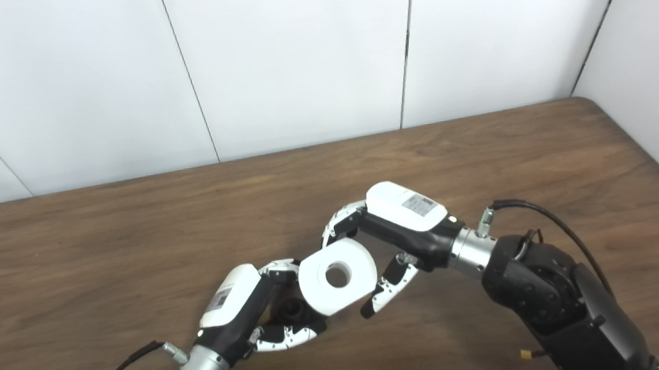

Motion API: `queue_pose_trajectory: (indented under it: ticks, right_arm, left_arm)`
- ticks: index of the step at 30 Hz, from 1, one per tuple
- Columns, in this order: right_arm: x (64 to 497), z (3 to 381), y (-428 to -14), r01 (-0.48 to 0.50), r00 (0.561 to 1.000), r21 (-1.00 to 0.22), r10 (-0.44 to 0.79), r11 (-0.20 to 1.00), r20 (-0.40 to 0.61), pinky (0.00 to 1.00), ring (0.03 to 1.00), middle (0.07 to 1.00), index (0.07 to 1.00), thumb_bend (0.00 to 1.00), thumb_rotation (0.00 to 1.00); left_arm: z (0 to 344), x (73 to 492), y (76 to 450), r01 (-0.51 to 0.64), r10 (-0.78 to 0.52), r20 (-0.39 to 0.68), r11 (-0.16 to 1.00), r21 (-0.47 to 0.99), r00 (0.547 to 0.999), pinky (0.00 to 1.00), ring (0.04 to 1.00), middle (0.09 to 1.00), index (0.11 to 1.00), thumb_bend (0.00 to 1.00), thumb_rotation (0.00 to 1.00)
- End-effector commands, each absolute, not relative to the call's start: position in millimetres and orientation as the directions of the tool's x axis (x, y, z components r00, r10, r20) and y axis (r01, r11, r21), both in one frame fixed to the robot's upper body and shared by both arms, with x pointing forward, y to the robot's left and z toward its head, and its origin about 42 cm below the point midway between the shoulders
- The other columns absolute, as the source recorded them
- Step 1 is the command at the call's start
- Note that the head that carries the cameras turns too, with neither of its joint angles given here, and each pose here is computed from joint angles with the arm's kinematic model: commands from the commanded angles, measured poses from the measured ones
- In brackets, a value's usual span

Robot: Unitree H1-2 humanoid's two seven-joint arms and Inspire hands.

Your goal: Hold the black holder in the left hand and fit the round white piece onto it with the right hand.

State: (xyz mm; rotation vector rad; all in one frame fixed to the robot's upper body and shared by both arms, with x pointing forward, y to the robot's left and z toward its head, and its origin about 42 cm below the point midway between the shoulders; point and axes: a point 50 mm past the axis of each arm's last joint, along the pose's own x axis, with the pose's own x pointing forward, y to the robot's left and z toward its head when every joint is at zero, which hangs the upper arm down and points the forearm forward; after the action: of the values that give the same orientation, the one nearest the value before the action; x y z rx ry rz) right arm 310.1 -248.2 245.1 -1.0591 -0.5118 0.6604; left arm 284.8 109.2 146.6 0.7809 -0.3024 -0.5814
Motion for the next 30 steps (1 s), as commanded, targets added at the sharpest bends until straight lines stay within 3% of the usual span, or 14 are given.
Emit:
queue_pose_trajectory:
  ticks: [1, 4, 5, 7, 12, 22, 30]
  right_arm:
    - [312.0, 262.1, -245.6, -0.188, 0.679, -0.918, 0.721, 0.35, 0.136, 0.58, 0.693, 0.651, 0.481, 0.52, 0.13]
    - [311.4, 258.3, -243.9, -0.19, 0.68, -0.916, 0.72, 0.354, 0.137, 0.58, 0.69, 0.65, 0.481, 0.52, 0.13]
    - [311.2, 257.2, -243.2, -0.189, 0.68, -0.916, 0.72, 0.354, 0.138, 0.58, 0.689, 0.65, 0.481, 0.52, 0.13]
    - [311.3, 255.8, -241.6, -0.188, 0.68, -0.916, 0.72, 0.353, 0.138, 0.57, 0.689, 0.65, 0.481, 0.52, 0.13]
    - [313.0, 255.5, -239.6, -0.187, 0.677, -0.915, 0.722, 0.357, 0.144, 0.57, 0.687, 0.65, 0.481, 0.52, 0.13]
    - [316.3, 255.1, -238.0, -0.184, 0.677, -0.914, 0.721, 0.362, 0.149, 0.58, 0.689, 0.65, 0.481, 0.52, 0.13]
    - [315.6, 255.0, -237.5, -0.181, 0.679, -0.915, 0.719, 0.361, 0.149, 0.58, 0.688, 0.65, 0.481, 0.52, 0.13]
  left_arm:
    - [145.1, 281.7, 100.9, 0.409, -0.622, 0.032, 0.551, 0.728, 0.782, 0.73, 0.839, 0.711, 0.495, 0.52, 0.07]
    - [144.8, 282.3, 102.4, 0.409, -0.619, 0.033, 0.557, 0.723, 0.785, 0.73, 0.843, 0.713, 0.495, 0.52, 0.07]
    - [144.9, 282.4, 103.2, 0.41, -0.618, 0.031, 0.557, 0.722, 0.786, 0.73, 0.844, 0.716, 0.554, 0.72, 0.1]
    - [144.7, 283.0, 105.2, 0.405, -0.614, 0.032, 0.559, 0.724, 0.789, 0.73, 0.846, 0.732, 0.619, 0.88, 0.14]
    - [144.9, 285.1, 111.1, 0.388, -0.591, 0.049, 0.588, 0.709, 0.806, 0.71, 0.825, 0.789, 0.709, 0.98, 0.18]
    - [149.5, 288.0, 124.7, 0.355, -0.542, 0.068, 0.635, 0.686, 0.838, 0.72, 0.849, 0.932, 0.897, 1.0, 0.24]
    - [152.2, 286.1, 129.4, 0.357, -0.536, 0.05, 0.625, 0.694, 0.843, 0.73, 0.862, 0.919, 0.892, 1.0, 0.24]
